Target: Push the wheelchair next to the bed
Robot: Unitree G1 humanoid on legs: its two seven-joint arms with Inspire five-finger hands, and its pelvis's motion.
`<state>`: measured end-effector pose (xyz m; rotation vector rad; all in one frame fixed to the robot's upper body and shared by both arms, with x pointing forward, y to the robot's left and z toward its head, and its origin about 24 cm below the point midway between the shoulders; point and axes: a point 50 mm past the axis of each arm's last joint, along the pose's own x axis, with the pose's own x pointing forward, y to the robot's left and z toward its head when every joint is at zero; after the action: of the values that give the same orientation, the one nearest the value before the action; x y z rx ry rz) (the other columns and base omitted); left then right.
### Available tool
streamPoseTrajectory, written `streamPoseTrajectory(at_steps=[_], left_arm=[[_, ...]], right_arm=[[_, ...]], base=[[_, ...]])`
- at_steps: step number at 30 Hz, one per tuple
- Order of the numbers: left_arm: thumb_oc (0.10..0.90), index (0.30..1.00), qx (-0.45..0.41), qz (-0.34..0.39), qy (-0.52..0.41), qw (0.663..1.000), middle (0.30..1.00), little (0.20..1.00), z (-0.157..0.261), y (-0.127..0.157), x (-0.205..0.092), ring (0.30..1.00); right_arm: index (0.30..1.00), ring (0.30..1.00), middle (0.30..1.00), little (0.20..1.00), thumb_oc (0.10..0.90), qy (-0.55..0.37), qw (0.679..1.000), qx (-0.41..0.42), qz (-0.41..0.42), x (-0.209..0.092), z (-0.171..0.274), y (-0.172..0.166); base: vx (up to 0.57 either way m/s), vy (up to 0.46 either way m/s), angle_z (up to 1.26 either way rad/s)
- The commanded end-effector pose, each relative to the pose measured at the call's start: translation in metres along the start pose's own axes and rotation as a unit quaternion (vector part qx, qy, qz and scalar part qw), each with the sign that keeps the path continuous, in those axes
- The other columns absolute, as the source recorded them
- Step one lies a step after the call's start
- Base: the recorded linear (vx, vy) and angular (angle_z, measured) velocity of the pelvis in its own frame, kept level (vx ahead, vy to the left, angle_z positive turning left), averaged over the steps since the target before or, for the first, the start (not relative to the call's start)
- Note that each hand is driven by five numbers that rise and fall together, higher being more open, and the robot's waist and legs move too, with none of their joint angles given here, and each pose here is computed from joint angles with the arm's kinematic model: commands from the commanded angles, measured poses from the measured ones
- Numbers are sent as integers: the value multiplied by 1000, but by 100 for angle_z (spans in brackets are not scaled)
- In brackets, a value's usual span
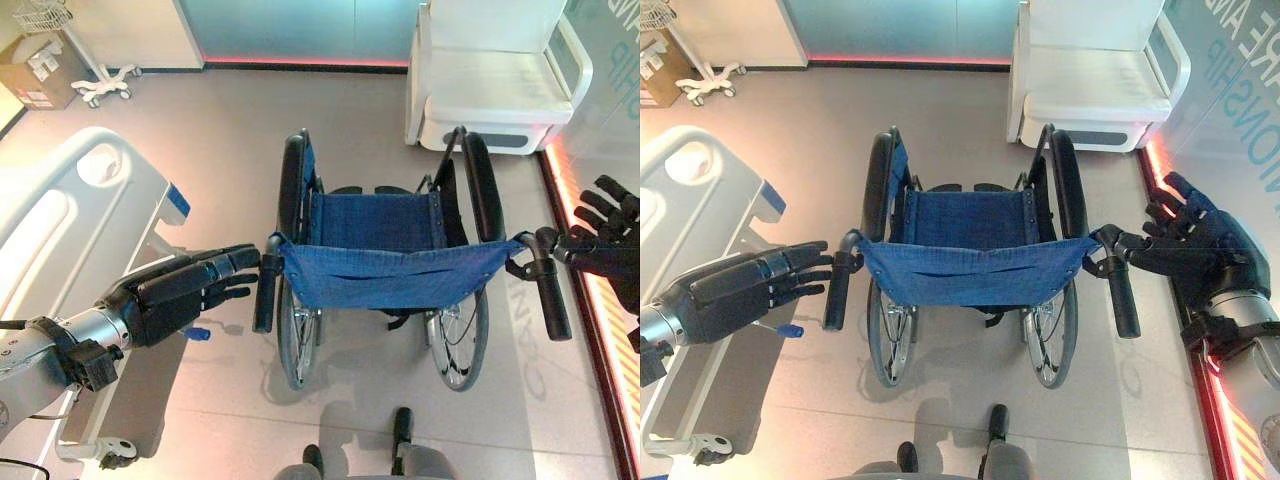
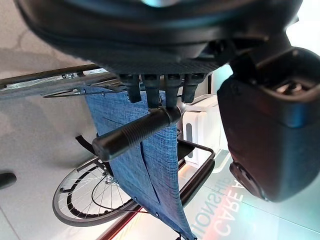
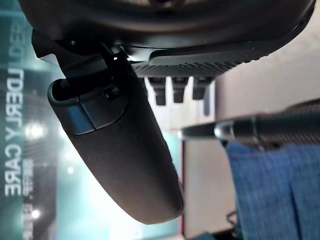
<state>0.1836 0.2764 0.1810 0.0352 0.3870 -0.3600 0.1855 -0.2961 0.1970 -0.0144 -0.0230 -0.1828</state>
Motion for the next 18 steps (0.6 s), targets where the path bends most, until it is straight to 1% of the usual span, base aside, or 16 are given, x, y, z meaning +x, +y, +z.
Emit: streamPoseTrajectory(at_steps=[1,5,9,11,13,16,18], left_arm=[[800,900,82,-108,16,991,900,900,14,-26,1,900],[800,900,123,-108,44,986,900,900,11,-21,-3,900],[800,900,168,-100,72,978,900,900,12,-15,-15,900],[800,900,200,-80,88,973,900,900,15,-9,-22,900],[800,900,212,-68,96,970,900,900,16,-5,-26,900],[800,900,250,-22,120,960,900,900,18,5,-35,900],[800,900,255,-5,118,960,900,900,23,9,-41,900]], right_arm=[[900,900,900,900,800,-137,990,-39,7,2,55,8],[900,900,900,900,800,-129,990,-49,5,0,55,6],[900,900,900,900,800,-125,991,-56,-14,-2,58,0],[900,900,900,900,800,-121,989,-71,-38,-5,60,-5],[900,900,900,900,800,-117,989,-78,-50,-6,60,-9],[900,900,900,900,800,-112,986,-100,-77,-10,61,-16],[900,900,900,900,800,-108,983,-113,-98,-12,64,-21]], base=[[-8,25,-5],[-3,22,-11],[-15,39,-7],[-24,38,-4],[-16,25,-4],[-14,28,-5],[-6,10,-2]])
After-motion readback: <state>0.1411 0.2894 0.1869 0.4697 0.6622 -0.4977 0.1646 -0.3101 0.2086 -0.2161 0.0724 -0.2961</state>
